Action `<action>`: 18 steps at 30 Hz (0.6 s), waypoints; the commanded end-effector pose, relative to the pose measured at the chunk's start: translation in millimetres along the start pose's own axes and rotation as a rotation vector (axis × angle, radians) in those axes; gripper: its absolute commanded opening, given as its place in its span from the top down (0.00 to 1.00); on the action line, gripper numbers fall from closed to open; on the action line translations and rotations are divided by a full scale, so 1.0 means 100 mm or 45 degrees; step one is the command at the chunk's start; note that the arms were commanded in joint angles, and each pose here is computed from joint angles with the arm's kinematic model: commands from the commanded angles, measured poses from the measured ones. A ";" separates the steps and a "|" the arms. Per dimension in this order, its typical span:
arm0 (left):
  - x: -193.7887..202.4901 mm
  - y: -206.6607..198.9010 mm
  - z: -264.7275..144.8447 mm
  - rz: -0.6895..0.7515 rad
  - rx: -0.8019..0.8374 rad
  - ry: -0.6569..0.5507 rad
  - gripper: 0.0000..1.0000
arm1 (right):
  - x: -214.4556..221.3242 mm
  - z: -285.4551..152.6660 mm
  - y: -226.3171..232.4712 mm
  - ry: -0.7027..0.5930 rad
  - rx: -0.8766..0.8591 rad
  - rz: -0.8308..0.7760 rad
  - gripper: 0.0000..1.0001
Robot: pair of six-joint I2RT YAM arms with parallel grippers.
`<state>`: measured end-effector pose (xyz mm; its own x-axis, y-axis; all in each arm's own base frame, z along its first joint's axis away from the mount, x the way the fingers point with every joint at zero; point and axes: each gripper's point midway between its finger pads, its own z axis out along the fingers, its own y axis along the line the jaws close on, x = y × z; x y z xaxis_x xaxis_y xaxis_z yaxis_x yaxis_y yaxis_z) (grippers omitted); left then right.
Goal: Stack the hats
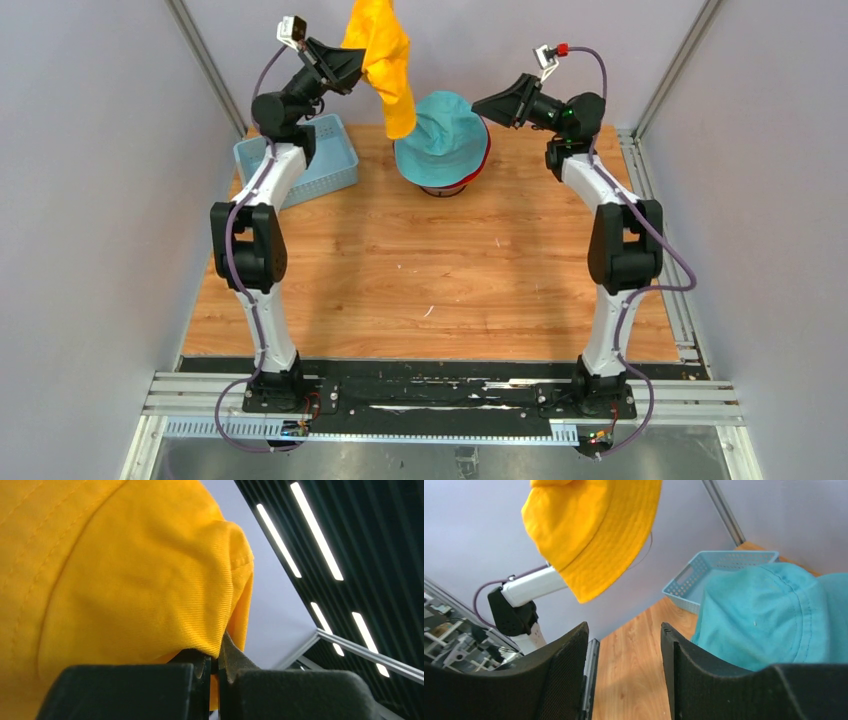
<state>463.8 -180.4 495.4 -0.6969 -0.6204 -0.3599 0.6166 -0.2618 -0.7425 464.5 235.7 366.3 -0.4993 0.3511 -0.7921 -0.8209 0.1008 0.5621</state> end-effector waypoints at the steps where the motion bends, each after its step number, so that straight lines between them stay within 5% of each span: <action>1: 0.51 -0.80 0.04 -0.197 0.219 0.173 1.00 | -0.13 0.12 0.37 -0.019 -0.252 0.024 0.45; 18: 1.03 -1.02 0.16 -0.482 0.350 0.237 1.00 | -0.14 0.46 0.64 -0.039 -0.404 0.123 0.44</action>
<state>373.1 -240.1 515.2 -0.8140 -0.4713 -0.3396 0.5610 -0.4863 -0.6699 446.7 273.6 409.2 -0.5870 0.3590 -0.7256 -0.8050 -0.1633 0.5704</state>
